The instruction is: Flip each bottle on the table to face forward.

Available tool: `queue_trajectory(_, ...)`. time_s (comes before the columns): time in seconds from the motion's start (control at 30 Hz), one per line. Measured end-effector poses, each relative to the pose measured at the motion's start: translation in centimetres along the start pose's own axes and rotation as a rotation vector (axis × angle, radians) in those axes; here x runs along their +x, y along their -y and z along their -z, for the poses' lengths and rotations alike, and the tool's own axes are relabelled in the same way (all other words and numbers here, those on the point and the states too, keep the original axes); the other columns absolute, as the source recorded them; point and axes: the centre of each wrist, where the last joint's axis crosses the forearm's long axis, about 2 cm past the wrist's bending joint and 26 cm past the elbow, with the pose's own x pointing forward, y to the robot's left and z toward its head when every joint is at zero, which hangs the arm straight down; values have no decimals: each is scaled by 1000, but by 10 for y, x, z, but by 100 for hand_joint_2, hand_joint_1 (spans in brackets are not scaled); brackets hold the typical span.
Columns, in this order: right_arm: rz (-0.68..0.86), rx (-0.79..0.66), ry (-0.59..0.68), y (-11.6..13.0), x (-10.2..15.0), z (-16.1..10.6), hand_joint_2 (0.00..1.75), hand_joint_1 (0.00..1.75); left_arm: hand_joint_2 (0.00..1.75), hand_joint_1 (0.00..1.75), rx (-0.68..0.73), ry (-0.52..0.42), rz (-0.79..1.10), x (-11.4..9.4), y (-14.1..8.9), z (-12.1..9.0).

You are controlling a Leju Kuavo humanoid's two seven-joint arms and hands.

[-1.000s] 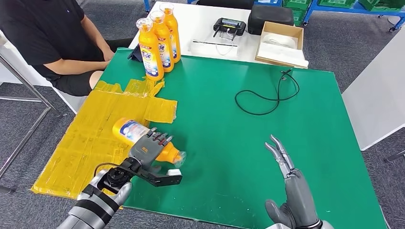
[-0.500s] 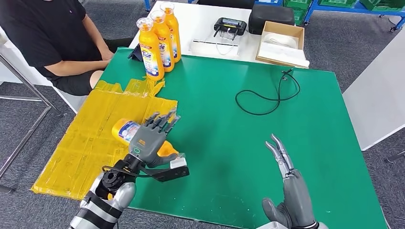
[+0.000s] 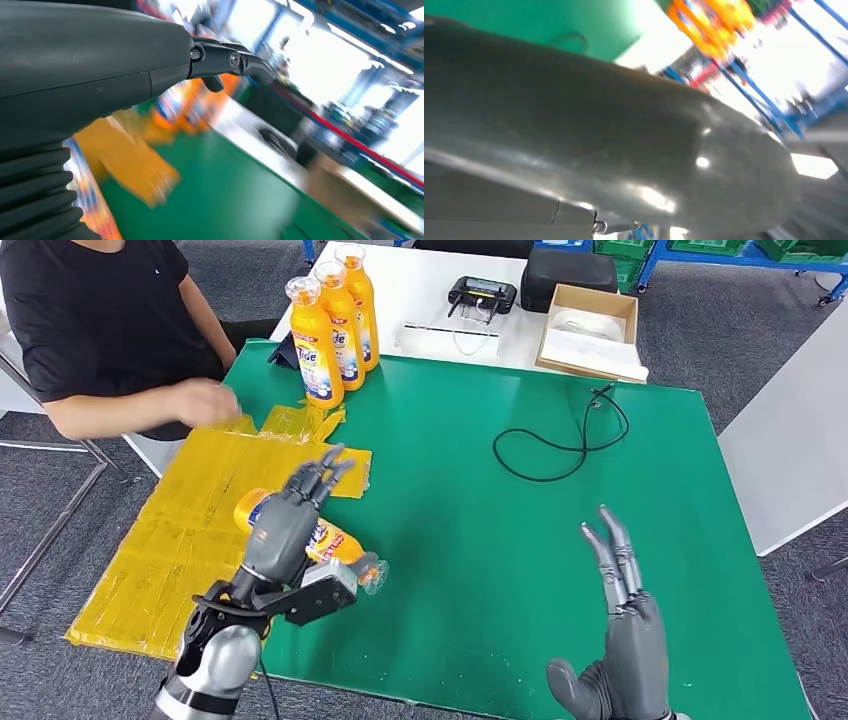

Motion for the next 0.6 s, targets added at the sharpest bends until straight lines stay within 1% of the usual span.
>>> queue_trajectory(0.1, -6, -76, 78, 1, 8, 5, 0, 0, 0, 0, -20, 88, -221, 11, 4, -10)
queue_trajectory(0.23, 1, -99, 106, 1, 12, 7, 0, 0, 0, 0, -39, 190, -422, 25, 7, -18)
queue_trajectory(0.37, 31, -101, 122, 1, 14, 5, 0, 0, 0, 0, -49, 228, -484, 33, 6, -21)
queue_trajectory(0.47, 20, -125, 165, 3, 18, -2, 0, 0, 0, 0, -55, 242, -507, 39, 6, -25)
queue_trajectory(0.6, 8, -134, 170, 5, 19, -6, 0, 0, 0, 0, -58, 253, -511, 43, 5, -26)
